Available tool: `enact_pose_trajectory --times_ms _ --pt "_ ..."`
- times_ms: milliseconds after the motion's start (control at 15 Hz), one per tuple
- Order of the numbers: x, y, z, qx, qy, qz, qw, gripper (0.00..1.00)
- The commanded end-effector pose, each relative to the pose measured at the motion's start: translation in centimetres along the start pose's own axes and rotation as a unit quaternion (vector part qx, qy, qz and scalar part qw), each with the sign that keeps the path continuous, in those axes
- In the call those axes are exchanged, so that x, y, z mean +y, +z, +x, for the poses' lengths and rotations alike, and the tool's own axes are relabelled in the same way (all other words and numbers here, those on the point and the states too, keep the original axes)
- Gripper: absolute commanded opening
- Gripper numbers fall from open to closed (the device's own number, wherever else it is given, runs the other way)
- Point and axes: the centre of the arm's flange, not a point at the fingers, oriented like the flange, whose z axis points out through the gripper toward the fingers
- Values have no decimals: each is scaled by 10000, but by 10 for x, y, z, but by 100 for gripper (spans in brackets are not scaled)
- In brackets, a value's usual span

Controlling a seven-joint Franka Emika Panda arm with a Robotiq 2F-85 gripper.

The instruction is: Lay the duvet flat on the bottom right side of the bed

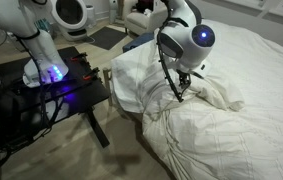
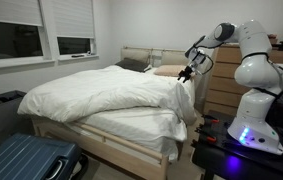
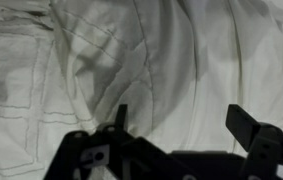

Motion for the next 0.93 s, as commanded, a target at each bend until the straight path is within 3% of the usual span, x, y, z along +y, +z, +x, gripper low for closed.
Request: enact_pose_trajectory --times_ms 0,333,467,533,667,867 --pt "6 18 8 176 -378 -146 9990 100" --pt "16 71 21 310 -1149 -785 9898 100" --pt "19 93 25 591 -1549 -1013 9809 100" --pt "19 100 27 668 -1702 -1080 9772 75" --pt "19 109 31 753 -1845 -1115 9736 68" --pt "21 111 38 811 -1789 -1032 9751 43"
